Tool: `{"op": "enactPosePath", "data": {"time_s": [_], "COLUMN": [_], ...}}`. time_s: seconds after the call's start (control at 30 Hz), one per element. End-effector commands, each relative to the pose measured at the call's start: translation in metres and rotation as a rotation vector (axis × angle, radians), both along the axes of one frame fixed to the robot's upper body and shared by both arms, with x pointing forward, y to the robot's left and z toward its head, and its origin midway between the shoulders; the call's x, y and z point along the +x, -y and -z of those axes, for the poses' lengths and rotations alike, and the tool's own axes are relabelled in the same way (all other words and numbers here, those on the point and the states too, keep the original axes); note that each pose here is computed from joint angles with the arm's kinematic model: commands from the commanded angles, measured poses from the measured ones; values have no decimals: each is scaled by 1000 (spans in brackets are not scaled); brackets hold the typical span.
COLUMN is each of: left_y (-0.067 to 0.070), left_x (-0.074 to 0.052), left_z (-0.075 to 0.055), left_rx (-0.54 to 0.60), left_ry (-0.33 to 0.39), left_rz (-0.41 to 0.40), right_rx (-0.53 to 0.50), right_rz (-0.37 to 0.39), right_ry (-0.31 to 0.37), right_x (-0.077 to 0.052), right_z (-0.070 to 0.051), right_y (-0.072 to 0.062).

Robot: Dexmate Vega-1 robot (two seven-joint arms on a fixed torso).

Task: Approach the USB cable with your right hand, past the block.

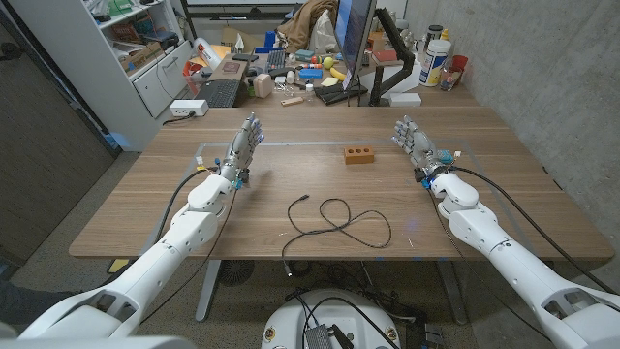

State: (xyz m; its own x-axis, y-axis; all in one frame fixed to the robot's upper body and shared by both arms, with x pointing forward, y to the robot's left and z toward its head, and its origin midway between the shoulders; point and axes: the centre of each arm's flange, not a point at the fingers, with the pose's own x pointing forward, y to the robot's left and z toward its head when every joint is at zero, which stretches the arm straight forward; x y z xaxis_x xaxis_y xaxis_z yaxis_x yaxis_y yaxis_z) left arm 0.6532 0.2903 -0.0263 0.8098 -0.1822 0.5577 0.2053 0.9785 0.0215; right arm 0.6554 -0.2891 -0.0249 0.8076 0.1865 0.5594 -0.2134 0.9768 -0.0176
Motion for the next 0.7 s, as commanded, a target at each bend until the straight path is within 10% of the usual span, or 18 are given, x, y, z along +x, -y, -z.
{"op": "enactPosePath", "data": {"time_s": [0.03,0.7], "left_y": [-1,-4], "left_x": [-1,-2], "left_z": [4,1], "left_rx": [-4,4], "left_ry": [-12,-15], "left_rz": [2,6], "right_rx": [-11,-66], "right_rz": [-1,-8], "right_ry": [5,46], "right_x": [4,-3], "right_z": [-2,-13], "right_y": [-1,5]}}
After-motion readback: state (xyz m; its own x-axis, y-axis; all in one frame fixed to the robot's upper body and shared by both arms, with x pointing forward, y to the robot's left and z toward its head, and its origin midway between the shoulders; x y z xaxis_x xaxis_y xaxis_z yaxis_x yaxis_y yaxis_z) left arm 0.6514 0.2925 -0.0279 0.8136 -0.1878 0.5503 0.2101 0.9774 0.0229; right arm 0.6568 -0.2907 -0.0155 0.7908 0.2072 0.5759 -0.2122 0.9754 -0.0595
